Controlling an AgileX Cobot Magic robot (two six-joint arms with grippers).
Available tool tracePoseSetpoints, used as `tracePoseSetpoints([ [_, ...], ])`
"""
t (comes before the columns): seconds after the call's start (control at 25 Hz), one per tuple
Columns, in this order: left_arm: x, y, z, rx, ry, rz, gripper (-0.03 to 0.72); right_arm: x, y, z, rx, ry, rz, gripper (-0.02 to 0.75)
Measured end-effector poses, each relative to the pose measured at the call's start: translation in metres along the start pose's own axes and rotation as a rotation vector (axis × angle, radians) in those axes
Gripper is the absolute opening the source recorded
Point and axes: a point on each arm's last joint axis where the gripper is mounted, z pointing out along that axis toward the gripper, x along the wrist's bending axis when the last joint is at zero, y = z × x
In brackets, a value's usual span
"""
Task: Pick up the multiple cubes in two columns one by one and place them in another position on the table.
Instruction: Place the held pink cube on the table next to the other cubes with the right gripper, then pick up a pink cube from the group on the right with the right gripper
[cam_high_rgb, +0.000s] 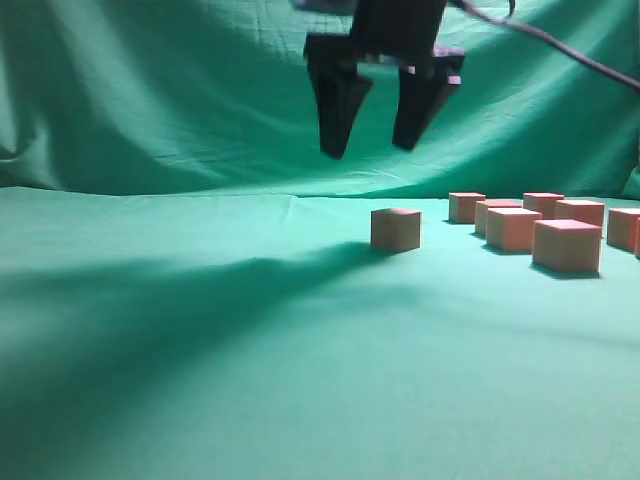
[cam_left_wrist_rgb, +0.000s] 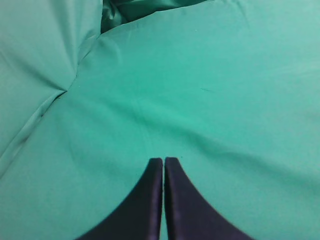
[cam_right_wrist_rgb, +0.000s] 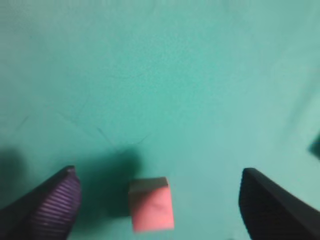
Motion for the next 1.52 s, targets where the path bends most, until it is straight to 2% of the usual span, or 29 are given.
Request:
tracePoseSetpoints([
  [0.08,0.000,0.000,0.000,0.000,0.000,0.000,0.000,-0.001,0.006,-0.021,0.027,0.003,-0.008,0.619],
  [0.12,0.000,0.000,0.000,0.000,0.000,0.000,0.000,-0.001,0.007,-0.030,0.055,0.007,-0.011,0.555],
  [0.28,0.000,0.000,0.000,0.000,0.000,0.000,0.000,-0.002,0.014,-0.058,0.044,-0.009,0.016,0.440],
  [0.48,0.000,0.000,0.000,0.000,0.000,0.000,0.000,0.001,0.010,-0.108,-0.038,-0.042,0.054,0.451],
  [0.52,0.000,0.000,0.000,0.000,0.000,0.000,0.000,0.001,0.006,-0.124,-0.063,-0.057,0.058,0.411],
  [0.56,0.000,0.000,0.000,0.000,0.000,0.000,0.000,0.002,0.000,-0.139,-0.081,-0.068,0.064,0.426],
  [0.68,0.000,0.000,0.000,0.000,0.000,0.000,0.000,-0.005,-0.028,-0.176,-0.113,-0.107,0.108,0.426],
  [0.8,0.000,0.000,0.000,0.000,0.000,0.000,0.000,-0.020,-0.068,-0.189,-0.075,-0.141,0.196,0.426],
  [0.92,0.000,0.000,0.000,0.000,0.000,0.000,0.000,-0.034,-0.109,-0.181,0.014,-0.149,0.289,0.426],
  [1.16,0.000,0.000,0.000,0.000,0.000,0.000,0.000,-0.045,-0.178,-0.133,0.226,-0.120,0.478,0.426],
  [1.32,0.000,0.000,0.000,0.000,0.000,0.000,0.000,-0.045,-0.201,-0.101,0.227,-0.123,0.530,0.426],
  [1.52,0.000,0.000,0.000,0.000,0.000,0.000,0.000,-0.040,-0.217,-0.071,0.150,-0.131,0.549,0.426],
])
